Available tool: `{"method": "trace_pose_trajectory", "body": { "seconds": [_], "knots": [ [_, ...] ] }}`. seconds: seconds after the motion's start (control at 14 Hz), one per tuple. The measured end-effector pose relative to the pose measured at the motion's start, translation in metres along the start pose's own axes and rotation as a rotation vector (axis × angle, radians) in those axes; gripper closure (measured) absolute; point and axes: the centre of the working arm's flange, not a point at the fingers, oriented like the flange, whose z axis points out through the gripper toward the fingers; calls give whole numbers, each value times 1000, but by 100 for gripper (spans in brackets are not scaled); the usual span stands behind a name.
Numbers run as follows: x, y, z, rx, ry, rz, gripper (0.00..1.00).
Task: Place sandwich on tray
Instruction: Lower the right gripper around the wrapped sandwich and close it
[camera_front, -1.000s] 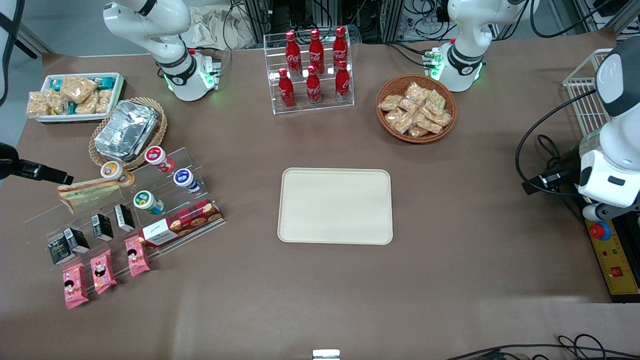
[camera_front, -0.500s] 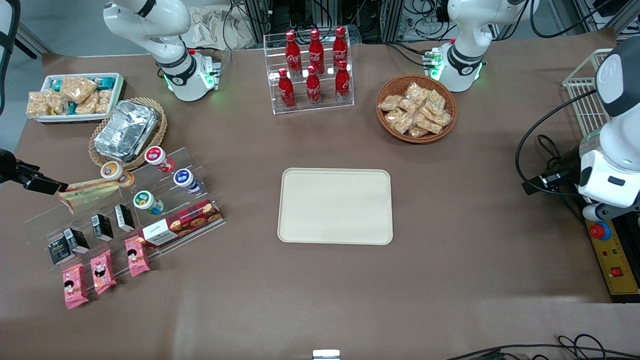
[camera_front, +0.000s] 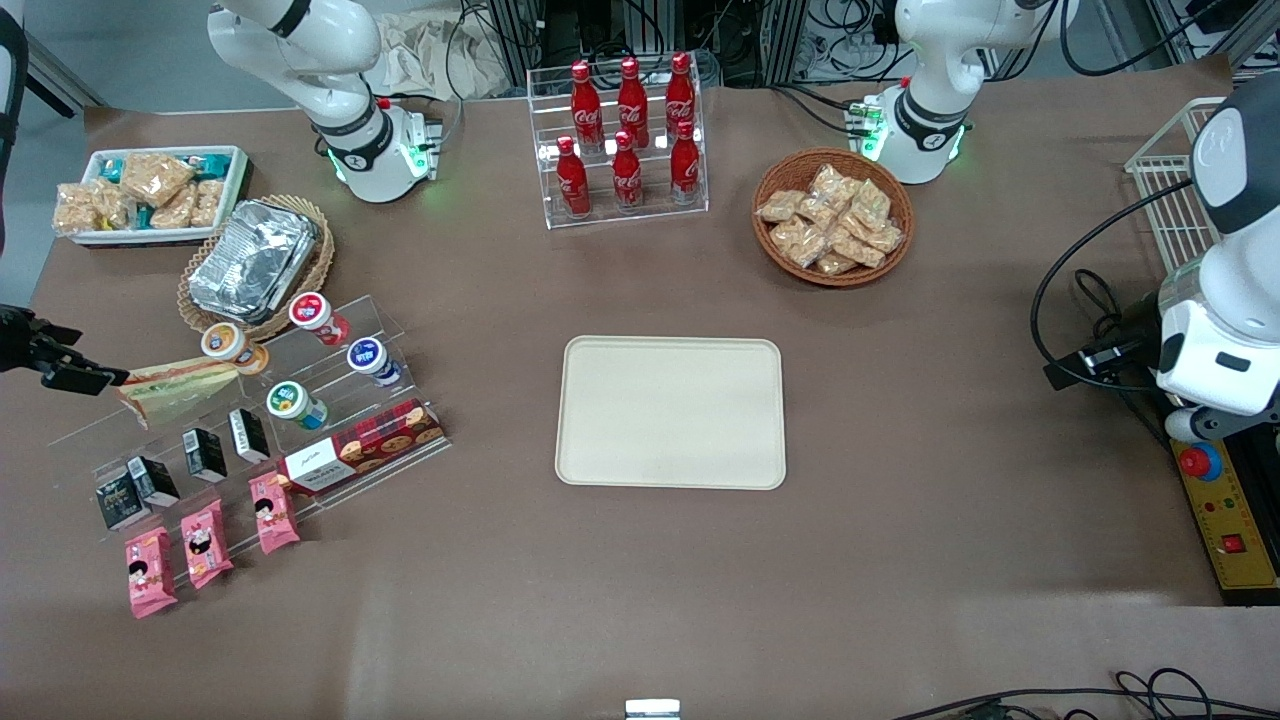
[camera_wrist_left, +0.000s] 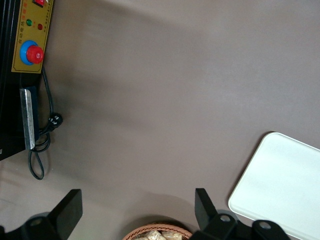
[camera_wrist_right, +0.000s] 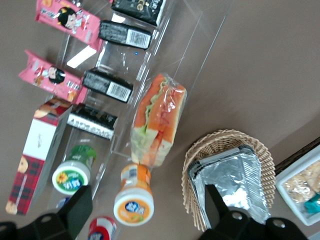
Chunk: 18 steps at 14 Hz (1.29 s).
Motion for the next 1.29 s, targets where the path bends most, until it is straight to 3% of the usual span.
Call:
{"method": "trace_pose_trajectory", "body": {
  "seconds": [0.43,1.29],
  "knots": [
    [10,2,35,15,36,188,0],
    [19,11,89,9,32,244,2]
  ]
}}
